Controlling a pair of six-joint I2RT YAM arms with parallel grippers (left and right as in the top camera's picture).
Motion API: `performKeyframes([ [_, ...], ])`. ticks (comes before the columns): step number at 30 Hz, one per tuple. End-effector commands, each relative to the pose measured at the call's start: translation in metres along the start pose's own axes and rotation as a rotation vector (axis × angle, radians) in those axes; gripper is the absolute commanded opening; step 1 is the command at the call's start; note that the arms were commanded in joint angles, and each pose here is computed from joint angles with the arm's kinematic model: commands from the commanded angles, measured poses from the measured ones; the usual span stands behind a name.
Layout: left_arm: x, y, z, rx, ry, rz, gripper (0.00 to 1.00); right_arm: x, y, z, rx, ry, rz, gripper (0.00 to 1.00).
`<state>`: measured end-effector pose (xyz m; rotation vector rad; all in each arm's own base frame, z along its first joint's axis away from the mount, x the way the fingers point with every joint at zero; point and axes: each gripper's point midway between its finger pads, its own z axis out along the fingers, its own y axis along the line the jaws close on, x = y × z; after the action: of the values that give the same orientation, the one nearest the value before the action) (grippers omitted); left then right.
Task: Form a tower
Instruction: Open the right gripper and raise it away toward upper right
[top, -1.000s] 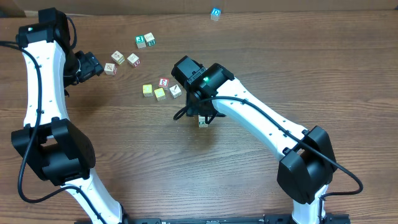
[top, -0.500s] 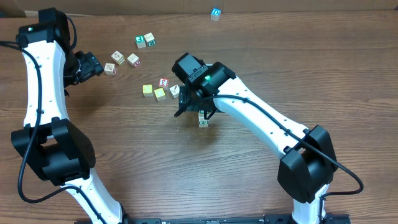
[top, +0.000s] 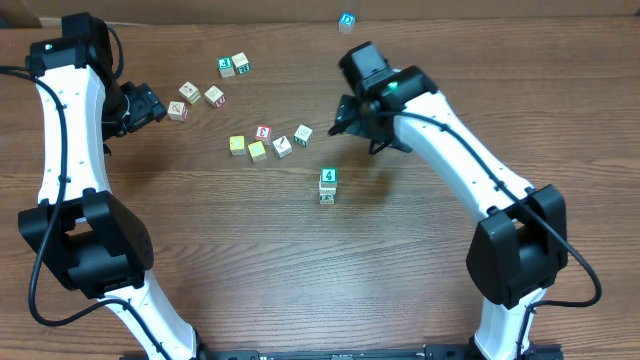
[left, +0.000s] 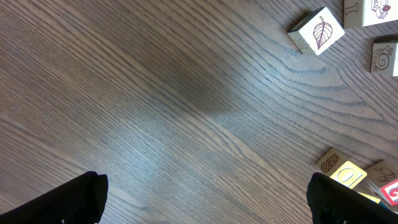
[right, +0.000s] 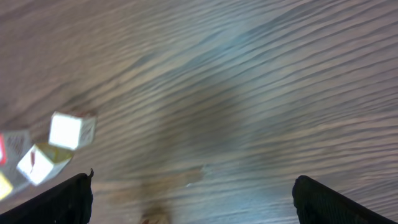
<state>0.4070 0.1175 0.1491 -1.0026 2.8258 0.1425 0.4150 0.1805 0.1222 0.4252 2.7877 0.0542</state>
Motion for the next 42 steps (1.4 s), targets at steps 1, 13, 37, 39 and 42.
performKeyframes([
  [1,-0.0031,-0.0016,-0.0095,0.014,-0.026,0.003,1.00,-0.0120,-0.0149,0.0049,0.025,-0.013,0.033,1.00],
  [13,-0.0031,-0.0016,-0.0095,0.014,-0.026,0.003,0.99,-0.0206,-0.0244,0.0065,0.031,-0.019,0.061,1.00],
  [37,-0.0031,-0.0016,-0.0095,0.014,-0.026,0.003,0.99,-0.0206,-0.0244,0.0065,0.031,-0.019,0.061,1.00],
  [39,-0.0031,-0.0016,-0.0095,0.014,-0.026,0.003,1.00,-0.0206,-0.0244,0.0065,0.031,-0.019,0.061,1.00],
  [42,-0.0031,-0.0016,-0.0095,0.014,-0.026,0.003,1.00,-0.0206,-0.0244,0.0065,0.031,-0.019,0.061,1.00],
])
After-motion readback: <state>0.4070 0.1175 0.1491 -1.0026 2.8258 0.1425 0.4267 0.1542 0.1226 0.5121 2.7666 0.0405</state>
